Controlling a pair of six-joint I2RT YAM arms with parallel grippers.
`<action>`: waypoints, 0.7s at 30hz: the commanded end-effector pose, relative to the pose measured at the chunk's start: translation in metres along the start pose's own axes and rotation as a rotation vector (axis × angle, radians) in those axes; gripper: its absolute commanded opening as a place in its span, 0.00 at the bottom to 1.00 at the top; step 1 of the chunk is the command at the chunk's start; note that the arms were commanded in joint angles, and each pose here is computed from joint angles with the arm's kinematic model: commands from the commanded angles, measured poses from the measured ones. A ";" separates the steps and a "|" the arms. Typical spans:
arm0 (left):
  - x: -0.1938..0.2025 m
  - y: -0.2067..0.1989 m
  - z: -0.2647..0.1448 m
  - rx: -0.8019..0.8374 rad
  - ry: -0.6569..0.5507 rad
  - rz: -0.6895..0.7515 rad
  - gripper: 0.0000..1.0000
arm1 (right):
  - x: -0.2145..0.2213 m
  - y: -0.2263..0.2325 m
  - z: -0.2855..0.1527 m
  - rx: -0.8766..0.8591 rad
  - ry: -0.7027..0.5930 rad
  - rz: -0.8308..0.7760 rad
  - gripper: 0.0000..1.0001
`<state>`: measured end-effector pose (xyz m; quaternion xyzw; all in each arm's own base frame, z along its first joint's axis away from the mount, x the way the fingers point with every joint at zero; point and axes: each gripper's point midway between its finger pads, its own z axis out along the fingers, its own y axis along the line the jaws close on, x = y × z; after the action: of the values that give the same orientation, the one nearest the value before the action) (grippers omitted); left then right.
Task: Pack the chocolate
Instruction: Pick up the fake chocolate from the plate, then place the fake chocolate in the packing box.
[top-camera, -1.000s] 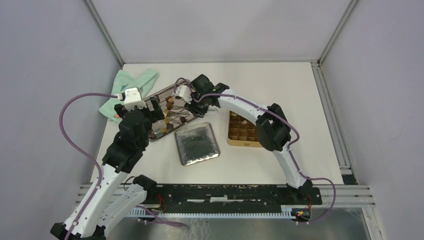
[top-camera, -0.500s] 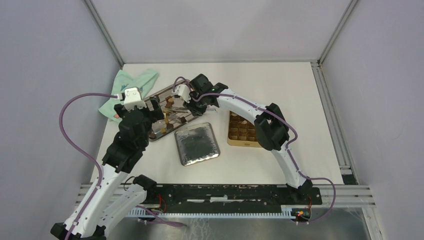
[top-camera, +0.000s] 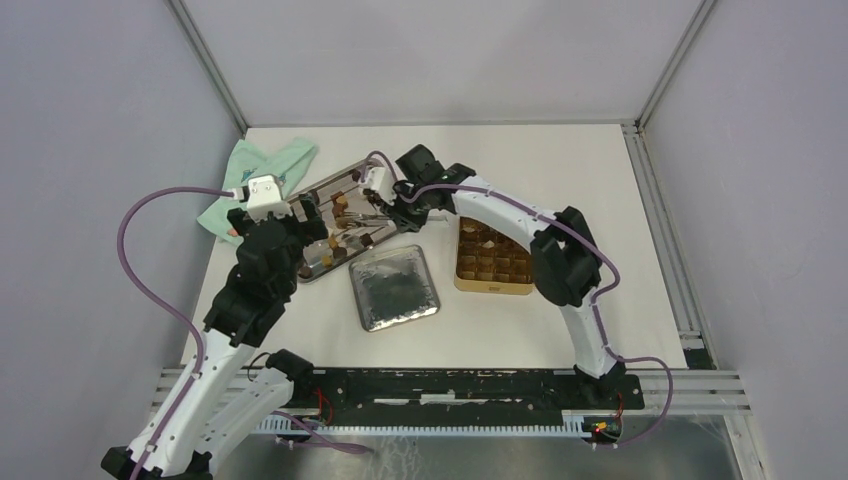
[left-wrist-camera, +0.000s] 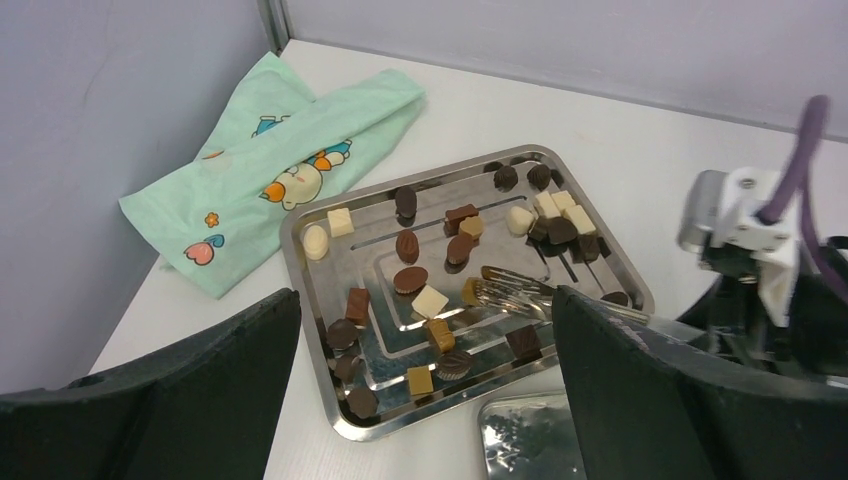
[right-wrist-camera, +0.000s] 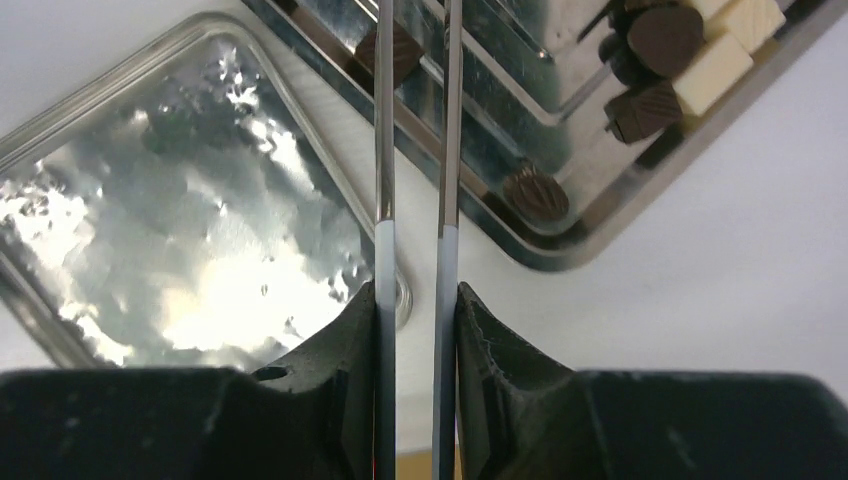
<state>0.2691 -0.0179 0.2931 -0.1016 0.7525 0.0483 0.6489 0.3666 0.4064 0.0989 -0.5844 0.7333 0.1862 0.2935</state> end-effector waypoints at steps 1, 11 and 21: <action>-0.010 0.001 -0.001 0.008 -0.041 -0.001 1.00 | -0.043 -0.011 -0.075 0.053 -0.191 -0.070 0.02; -0.010 0.001 -0.003 0.013 -0.046 -0.004 1.00 | 0.006 0.006 -0.160 0.055 -0.303 -0.119 0.00; -0.008 -0.001 -0.002 0.028 -0.041 0.001 1.00 | 0.123 0.011 -0.240 0.219 -0.304 -0.022 0.00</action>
<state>0.2657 -0.0180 0.2940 -0.1005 0.7493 0.0413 0.6533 0.3009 0.1980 0.1918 -0.5290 0.7059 0.2007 0.4260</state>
